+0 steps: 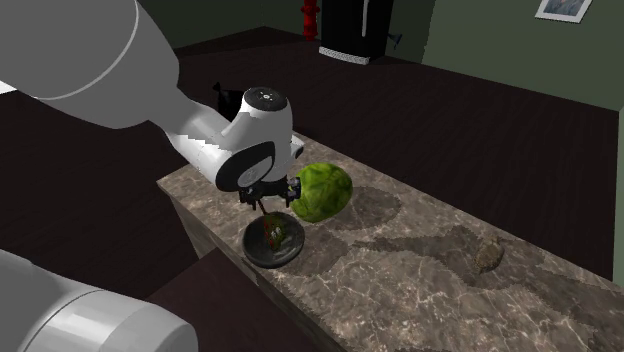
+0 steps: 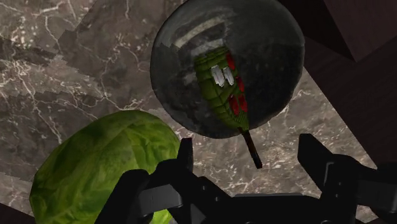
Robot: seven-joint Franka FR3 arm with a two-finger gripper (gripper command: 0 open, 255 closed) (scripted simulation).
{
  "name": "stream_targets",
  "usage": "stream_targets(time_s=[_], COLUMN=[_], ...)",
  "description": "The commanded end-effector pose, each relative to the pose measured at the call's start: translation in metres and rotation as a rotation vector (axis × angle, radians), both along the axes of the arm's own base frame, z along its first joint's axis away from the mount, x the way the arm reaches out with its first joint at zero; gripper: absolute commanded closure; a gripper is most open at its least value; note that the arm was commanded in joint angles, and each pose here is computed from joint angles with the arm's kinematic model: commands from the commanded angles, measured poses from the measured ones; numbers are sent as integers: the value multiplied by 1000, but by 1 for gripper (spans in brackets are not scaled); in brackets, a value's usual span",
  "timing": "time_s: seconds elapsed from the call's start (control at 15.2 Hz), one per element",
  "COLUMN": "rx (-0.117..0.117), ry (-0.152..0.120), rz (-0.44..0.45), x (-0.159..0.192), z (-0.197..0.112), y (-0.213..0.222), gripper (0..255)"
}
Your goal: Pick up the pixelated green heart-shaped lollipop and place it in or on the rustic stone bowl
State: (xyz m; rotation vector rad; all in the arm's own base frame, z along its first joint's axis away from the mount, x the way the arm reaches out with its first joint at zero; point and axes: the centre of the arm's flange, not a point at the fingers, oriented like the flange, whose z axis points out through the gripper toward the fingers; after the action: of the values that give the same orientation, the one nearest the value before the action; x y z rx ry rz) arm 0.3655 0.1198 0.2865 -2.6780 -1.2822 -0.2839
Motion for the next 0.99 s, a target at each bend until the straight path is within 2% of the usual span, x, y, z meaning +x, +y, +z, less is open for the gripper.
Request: stream_targets(time_s=[0.0, 0.13, 0.4, 0.92], rx=[0, 0, 0, 0], ry=[0, 0, 0, 0], rz=[0, 0, 0, 0], x=[0, 0, -5, -5], z=[0, 0, 48, 48], y=[0, 0, -11, -11], gripper=[0, 0, 0, 0])
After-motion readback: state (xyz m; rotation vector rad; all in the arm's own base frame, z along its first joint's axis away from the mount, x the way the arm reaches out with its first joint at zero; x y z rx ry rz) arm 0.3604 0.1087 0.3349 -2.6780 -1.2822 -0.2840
